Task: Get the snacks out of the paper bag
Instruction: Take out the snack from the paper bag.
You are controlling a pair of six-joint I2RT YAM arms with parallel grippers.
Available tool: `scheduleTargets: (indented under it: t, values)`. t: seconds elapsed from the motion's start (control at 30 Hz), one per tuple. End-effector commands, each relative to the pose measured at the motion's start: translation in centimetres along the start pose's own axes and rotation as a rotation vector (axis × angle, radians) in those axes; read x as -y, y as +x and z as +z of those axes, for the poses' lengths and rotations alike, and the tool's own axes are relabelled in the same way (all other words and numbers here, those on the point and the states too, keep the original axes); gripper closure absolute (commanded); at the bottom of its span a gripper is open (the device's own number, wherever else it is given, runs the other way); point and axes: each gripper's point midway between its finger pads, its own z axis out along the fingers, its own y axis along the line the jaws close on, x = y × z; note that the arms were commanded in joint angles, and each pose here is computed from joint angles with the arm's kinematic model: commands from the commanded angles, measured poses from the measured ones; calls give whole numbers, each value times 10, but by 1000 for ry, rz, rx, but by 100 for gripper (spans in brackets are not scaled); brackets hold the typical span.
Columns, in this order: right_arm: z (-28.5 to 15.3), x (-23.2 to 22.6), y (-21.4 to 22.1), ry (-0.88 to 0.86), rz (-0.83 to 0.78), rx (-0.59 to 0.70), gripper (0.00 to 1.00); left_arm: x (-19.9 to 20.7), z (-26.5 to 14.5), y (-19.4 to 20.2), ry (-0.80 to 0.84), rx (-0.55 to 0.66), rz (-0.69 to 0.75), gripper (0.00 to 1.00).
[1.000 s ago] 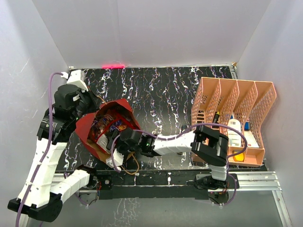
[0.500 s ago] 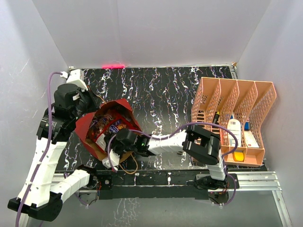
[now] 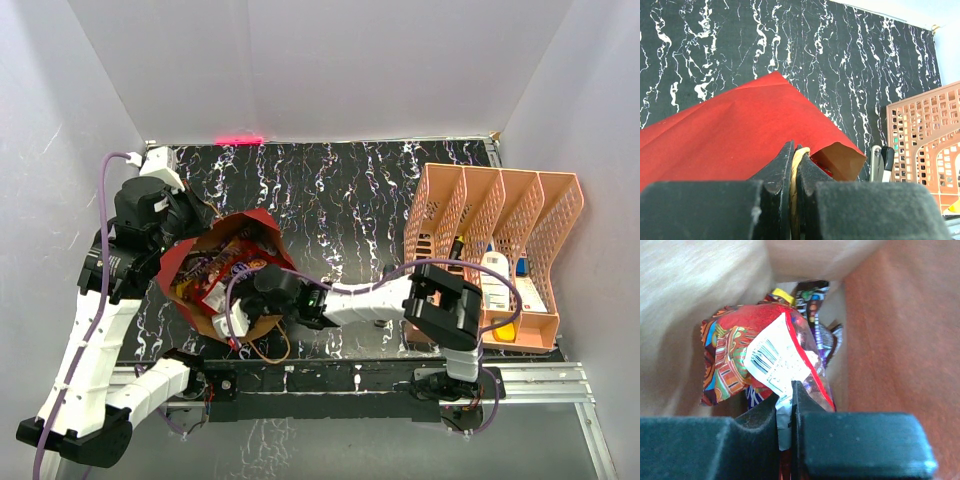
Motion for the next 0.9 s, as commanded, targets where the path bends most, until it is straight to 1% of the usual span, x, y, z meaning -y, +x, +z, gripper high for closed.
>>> scheduleTargets:
  t: [0.0,0.07,0.23,0.43,0.53,0.7,0.87]
  values:
    - [-43,109,-52,321,220,198,93,4,-8,-15,8,57,-23,100]
    - [-59,130,-60,379,302,231,93,2,-8,-15,1,62,-25,100]
    - [-81,161,-61,479,472,230,93,-2,-9,-13,-17,65,-27,100]
    - [-125,184,-89,498,546,317,93,-4,-12,-16,-28,79,-29,100]
    - [-155,197,-103,521,617,366,93,-4,-11,-16,-31,79,-28,100]
    - [-207,219,-122,577,792,439,93,-9,-10,-15,-52,79,-17,100]
    - [-261,223,-129,627,894,473,93,-13,-11,-15,-69,84,-8,100]
